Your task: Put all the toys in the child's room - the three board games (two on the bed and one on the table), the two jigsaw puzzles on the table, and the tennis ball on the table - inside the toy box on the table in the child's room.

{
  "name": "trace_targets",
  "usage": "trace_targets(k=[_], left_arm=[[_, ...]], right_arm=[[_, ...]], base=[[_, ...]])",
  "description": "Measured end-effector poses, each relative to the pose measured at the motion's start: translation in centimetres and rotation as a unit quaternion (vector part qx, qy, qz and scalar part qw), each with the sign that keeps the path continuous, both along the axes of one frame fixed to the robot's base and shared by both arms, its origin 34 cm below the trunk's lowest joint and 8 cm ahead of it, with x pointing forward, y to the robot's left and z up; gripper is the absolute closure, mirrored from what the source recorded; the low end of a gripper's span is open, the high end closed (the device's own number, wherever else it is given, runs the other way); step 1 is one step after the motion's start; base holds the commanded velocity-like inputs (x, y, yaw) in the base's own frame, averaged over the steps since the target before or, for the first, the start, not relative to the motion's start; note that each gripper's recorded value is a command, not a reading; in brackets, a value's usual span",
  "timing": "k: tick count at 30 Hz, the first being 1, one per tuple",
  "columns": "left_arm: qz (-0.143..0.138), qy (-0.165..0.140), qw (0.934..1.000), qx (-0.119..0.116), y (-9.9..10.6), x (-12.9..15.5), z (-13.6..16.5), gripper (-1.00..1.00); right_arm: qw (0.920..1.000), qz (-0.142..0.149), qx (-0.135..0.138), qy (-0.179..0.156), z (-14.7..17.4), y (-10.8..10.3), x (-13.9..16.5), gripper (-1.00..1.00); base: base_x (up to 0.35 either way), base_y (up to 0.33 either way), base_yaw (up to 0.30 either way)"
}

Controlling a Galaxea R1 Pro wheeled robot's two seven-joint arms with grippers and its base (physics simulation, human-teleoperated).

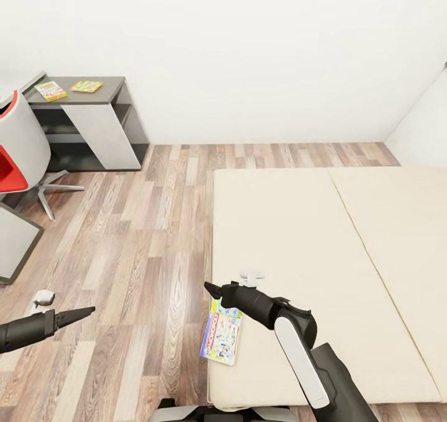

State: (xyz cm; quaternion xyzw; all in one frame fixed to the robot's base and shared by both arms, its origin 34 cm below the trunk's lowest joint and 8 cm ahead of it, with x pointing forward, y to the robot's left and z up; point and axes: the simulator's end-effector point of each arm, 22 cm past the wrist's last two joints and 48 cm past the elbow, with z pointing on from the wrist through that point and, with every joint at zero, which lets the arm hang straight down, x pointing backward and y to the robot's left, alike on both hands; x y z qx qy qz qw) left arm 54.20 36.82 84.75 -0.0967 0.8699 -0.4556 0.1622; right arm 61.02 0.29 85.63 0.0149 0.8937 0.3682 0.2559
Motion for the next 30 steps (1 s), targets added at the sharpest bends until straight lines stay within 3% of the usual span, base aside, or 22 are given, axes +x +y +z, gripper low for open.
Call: trace_targets(k=[30], left_arm=[[0.0, -0.024, 0.9997, 0.001, 0.1, 0.7, 2.1, -1.0]], right_arm=[[0.9991, -0.01, 0.002, -0.04, 2.9, 0.0, 1.2, -1.0]], base=[[0.0, 0.0, 0.0]])
